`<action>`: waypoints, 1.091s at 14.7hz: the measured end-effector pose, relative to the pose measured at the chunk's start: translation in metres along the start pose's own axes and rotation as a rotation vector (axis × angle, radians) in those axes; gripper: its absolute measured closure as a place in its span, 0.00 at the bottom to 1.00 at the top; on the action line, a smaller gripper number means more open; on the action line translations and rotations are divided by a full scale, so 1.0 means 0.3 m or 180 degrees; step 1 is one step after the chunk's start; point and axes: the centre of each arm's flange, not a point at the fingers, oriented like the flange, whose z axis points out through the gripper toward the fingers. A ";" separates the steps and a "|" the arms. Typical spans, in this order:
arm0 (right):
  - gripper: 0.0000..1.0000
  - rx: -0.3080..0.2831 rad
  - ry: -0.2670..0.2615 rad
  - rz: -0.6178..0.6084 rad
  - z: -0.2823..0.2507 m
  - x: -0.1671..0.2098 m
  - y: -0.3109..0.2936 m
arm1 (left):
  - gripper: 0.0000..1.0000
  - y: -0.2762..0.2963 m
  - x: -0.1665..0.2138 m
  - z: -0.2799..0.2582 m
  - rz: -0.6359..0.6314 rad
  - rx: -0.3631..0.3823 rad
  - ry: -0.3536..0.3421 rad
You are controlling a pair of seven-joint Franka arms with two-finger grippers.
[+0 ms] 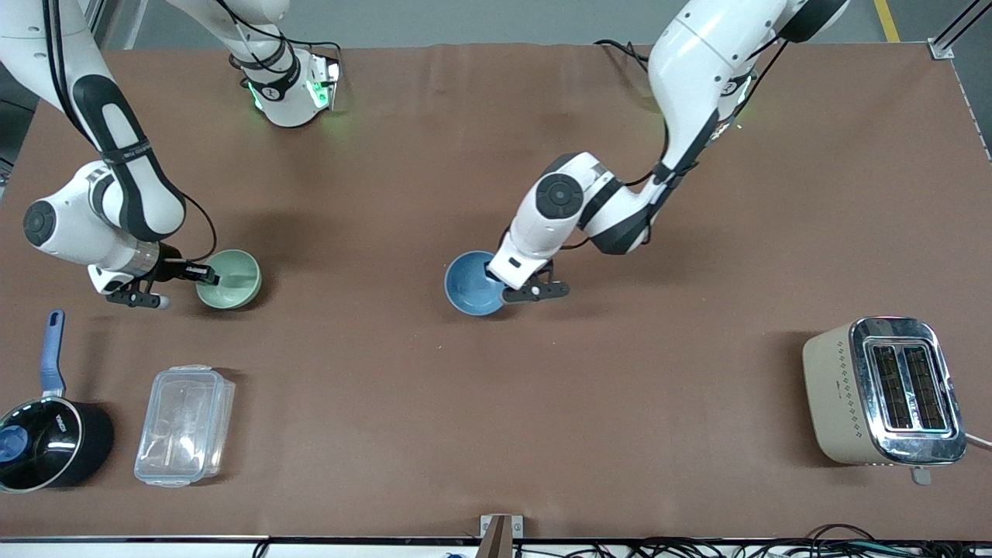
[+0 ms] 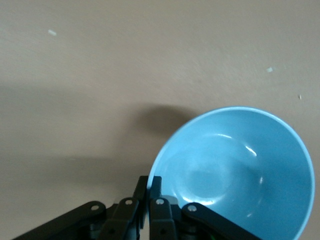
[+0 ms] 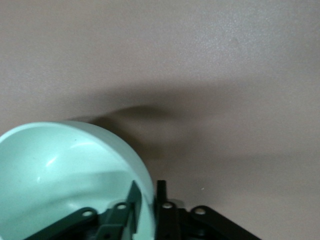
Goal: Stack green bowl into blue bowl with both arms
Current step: 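Slide the blue bowl toward the table middle with the left gripper, then release the blue bowl while the right gripper carries the green bowl over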
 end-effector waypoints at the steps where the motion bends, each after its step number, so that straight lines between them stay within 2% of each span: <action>1: 0.96 0.0021 -0.0024 -0.0021 -0.013 0.008 -0.002 | 0.95 0.014 -0.003 0.025 0.0015 0.0005 -0.0003; 4: 0.96 0.0066 -0.0055 -0.0044 -0.069 0.041 -0.011 | 0.92 0.028 -0.004 0.069 0.0039 0.0045 0.0019; 5: 0.96 0.0086 -0.0054 -0.0046 -0.101 0.052 -0.019 | 0.85 0.026 0.001 0.071 0.0036 0.0048 0.0027; 7: 0.96 0.0146 -0.0069 -0.0009 -0.198 0.076 -0.068 | 0.64 0.025 0.026 0.054 0.0028 0.0037 0.0077; 9: 0.96 0.0185 -0.0101 0.0065 -0.314 0.106 -0.195 | 0.47 0.020 0.094 -0.023 0.0038 0.0058 0.0224; 11: 0.96 0.0171 -0.0101 0.0161 -0.384 0.122 -0.370 | 0.27 -0.014 0.207 -0.205 0.0055 0.0245 0.0374; 14: 0.96 0.0113 -0.0075 0.0388 -0.391 0.110 -0.694 | 0.01 -0.158 0.390 -0.620 0.0026 0.0542 0.0554; 16: 0.96 0.0094 -0.0032 0.0474 -0.398 0.079 -0.910 | 0.00 -0.296 0.463 -0.860 0.0170 0.0658 0.0612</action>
